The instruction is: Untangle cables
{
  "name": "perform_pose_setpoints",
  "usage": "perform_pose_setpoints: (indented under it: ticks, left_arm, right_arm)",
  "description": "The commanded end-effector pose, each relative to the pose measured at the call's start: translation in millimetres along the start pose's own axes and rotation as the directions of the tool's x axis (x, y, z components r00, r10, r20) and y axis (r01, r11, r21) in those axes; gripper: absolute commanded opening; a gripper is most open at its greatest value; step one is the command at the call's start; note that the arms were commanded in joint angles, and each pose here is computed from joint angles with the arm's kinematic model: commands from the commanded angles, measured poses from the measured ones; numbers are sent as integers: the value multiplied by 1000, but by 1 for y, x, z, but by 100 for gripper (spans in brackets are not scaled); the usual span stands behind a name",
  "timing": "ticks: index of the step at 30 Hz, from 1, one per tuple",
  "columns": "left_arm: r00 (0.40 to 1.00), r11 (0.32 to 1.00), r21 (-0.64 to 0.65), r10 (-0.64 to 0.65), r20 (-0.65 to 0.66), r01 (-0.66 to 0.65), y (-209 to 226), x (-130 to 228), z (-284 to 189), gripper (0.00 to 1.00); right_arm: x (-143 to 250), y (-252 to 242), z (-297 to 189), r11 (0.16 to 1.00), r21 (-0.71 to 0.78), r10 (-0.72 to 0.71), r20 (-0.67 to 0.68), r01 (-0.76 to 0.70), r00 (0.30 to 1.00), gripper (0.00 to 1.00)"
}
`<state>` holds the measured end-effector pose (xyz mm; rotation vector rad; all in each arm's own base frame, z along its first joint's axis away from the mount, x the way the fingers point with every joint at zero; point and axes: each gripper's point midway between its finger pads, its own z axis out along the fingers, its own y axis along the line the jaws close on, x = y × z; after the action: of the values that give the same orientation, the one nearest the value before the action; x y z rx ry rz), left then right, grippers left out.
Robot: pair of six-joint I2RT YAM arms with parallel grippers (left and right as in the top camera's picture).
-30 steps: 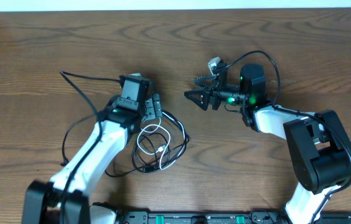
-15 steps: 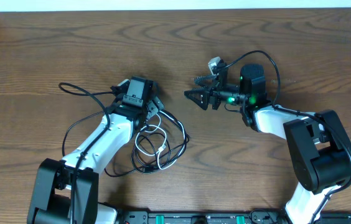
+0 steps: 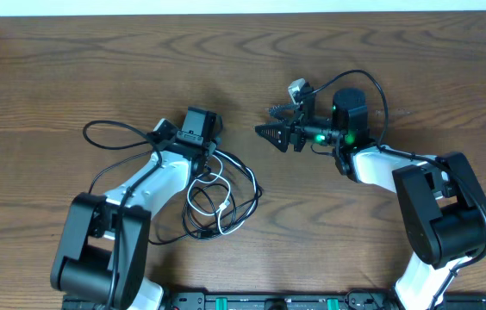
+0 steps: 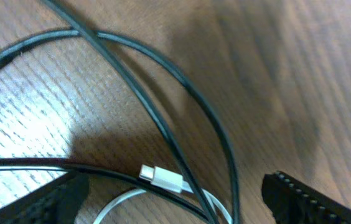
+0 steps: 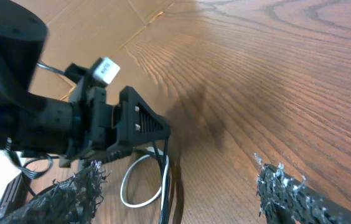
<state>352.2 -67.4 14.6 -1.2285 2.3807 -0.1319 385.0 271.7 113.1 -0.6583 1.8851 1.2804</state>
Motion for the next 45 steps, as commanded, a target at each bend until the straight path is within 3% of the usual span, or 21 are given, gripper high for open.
perform_pose_setpoints:
  ticks: [1, 5, 8, 17, 25, 31, 33, 37, 38, 45]
  left_arm:
    - [997, 997, -6, -72, 37, 72, -4, -8, 5, 81]
    - [996, 997, 1, -74, 40, 74, -6, -9, 6, 64]
    - [996, 997, -1, -74, 47, 74, -5, -10, 6, 43]
    - [996, 998, -1, -70, 47, 70, -5, -10, 6, 8]
    - [999, 1000, 10, -16, 50, 15, -8, -12, 3, 8]
    - [992, 981, 186, 39, 120, -60, -46, -39, -53, 8]
    - [984, 947, 319, -23, 179, -36, -67, -62, -99, 8]
    - [966, 886, 463, -111, 235, -11, -79, -87, -151, 8]
    - [960, 845, 534, -144, 241, -8, -84, -94, -178, 8]
    - [968, 717, 697, -159, 194, -22, -92, -92, -241, 8]
  right_arm:
    - [-4, -5, -3, 1000, 16, -24, 11, 24, 1000, 79]
    - [-4, -5, -3, 1000, 17, -24, 12, 24, 1000, 79]
    - [-4, -5, -3, 1000, 17, -24, 12, 24, 1000, 79]
    - [-4, -5, -3, 1000, 17, -24, 12, 24, 1000, 79]
    - [-4, -5, -3, 1000, 18, -24, 12, 24, 1000, 78]
    - [-5, -5, -3, 999, 20, -25, 13, 25, 1000, 78]
    - [-6, -3, -3, 999, 9, -32, 16, 32, 999, 78]
    - [-12, 6, -4, 998, -35, -45, 35, 46, 998, 76]
    - [-22, 12, -4, 997, -60, -37, 65, 41, 997, 75]
    - [-53, 58, 1, 974, -185, -100, 184, 134, 978, 77]
